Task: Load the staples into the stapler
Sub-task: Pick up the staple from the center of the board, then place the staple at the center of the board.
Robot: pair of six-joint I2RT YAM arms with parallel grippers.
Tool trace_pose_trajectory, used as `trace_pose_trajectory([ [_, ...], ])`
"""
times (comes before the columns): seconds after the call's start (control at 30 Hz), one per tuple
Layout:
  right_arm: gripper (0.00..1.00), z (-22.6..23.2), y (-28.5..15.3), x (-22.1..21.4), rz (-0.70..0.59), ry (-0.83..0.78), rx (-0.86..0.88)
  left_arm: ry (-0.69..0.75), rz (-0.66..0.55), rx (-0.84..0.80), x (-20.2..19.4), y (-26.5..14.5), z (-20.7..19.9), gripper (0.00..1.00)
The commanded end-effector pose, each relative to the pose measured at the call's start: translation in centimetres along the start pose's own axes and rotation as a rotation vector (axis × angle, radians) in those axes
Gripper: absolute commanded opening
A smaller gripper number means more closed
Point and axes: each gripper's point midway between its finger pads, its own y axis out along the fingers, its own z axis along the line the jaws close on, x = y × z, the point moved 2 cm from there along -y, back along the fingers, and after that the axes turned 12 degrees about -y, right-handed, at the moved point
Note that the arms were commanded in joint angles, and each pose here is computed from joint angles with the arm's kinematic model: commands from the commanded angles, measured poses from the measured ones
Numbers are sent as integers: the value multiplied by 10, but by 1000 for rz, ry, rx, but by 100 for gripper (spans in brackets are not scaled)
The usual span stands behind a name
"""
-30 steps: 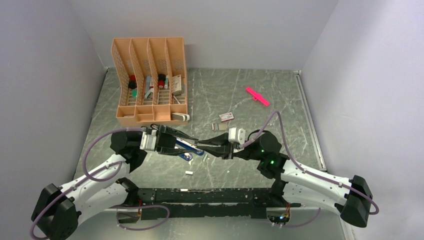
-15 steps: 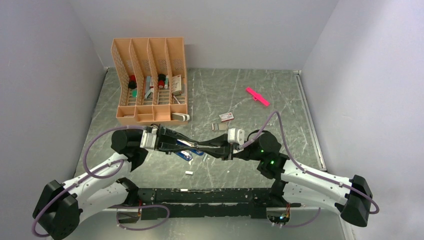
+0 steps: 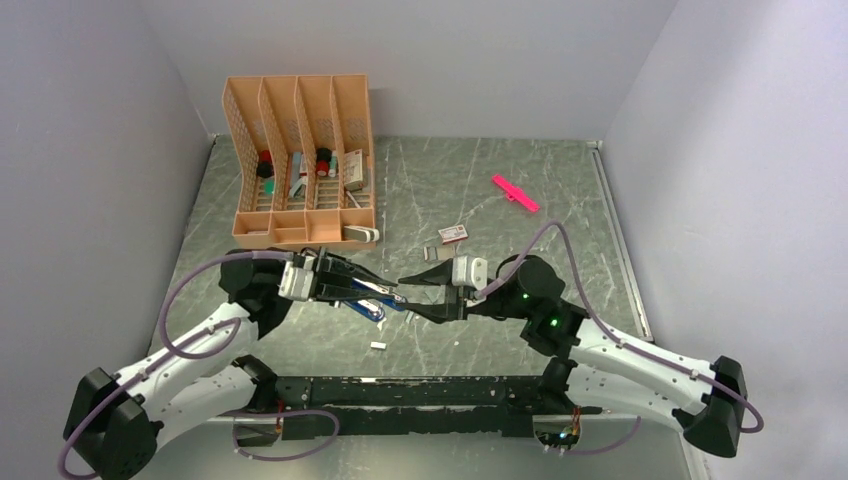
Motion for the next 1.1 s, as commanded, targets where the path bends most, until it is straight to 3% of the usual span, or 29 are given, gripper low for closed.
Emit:
trace_pose_trajectory([
  [0.0, 45, 3, -9, 7, 34, -20, 35, 62, 56, -14, 2, 0, 3, 7],
  [0.17, 46, -13, -25, 9, 50, -49, -111, 55, 156, 26, -6, -5, 10, 7],
  [0.3, 46, -56, -52, 13, 73, -34, -439, 18, 276, 74, -21, -14, 13, 7],
  [0.47, 46, -97, -89, -25, 251, 53, -836, -102, 488, 175, -60, -34, 21, 7],
  [0.63, 46, -90, -76, -69, 484, 117, -789, -177, 736, 248, -106, -47, 11, 7],
  [0.87, 46, -91, -77, -82, 444, 151, -823, -308, 1105, 282, -179, -90, -11, 7],
  [1.07, 46, -103, -101, -76, 429, 132, -951, -295, 1210, 310, -202, -112, -14, 7],
])
